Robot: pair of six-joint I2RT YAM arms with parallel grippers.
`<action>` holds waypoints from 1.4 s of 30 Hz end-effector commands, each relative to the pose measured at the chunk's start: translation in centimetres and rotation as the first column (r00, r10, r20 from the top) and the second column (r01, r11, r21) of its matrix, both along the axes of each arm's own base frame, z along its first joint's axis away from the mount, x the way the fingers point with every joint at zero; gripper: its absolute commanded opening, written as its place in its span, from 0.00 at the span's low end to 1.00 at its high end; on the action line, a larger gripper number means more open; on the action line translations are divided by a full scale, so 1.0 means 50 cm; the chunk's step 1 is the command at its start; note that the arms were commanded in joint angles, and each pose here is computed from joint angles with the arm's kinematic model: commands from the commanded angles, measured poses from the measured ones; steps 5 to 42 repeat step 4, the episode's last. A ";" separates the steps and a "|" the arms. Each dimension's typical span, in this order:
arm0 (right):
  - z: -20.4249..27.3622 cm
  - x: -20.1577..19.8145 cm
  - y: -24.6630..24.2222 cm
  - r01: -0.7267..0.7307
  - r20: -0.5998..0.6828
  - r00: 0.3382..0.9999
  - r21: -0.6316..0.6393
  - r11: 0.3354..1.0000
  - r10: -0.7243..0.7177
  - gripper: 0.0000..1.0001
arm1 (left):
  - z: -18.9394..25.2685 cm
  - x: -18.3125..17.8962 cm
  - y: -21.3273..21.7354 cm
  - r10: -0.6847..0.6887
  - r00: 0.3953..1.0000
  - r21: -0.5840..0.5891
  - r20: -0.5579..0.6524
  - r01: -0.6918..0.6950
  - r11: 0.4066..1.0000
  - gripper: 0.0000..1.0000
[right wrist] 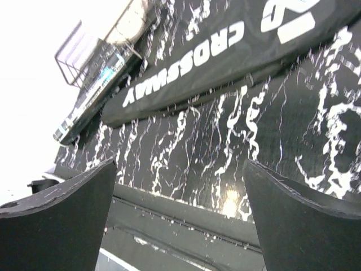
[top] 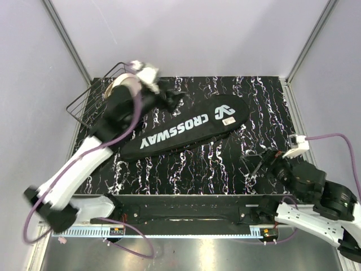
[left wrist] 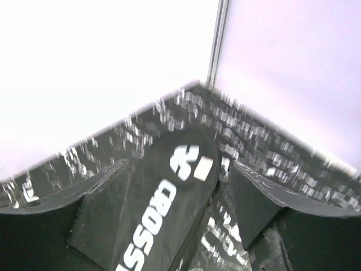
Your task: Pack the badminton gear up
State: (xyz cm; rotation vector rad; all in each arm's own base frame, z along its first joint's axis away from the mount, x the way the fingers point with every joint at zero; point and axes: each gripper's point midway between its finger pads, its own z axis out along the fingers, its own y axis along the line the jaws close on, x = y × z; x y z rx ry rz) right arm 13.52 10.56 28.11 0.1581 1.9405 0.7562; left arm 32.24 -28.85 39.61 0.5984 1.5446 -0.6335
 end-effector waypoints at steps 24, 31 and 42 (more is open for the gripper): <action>0.252 -0.036 -0.102 -0.068 0.453 0.891 0.145 0.987 -0.005 1.00 | 0.292 -0.262 0.198 0.024 0.930 -0.354 0.367 0.116 0.928 0.84; 0.252 -0.036 -0.102 -0.068 0.453 0.891 0.145 0.987 -0.005 1.00 | 0.292 -0.262 0.198 0.024 0.930 -0.354 0.367 0.116 0.928 0.84; 0.252 -0.036 -0.102 -0.068 0.453 0.891 0.145 0.987 -0.005 1.00 | 0.292 -0.262 0.198 0.024 0.930 -0.354 0.367 0.116 0.928 0.84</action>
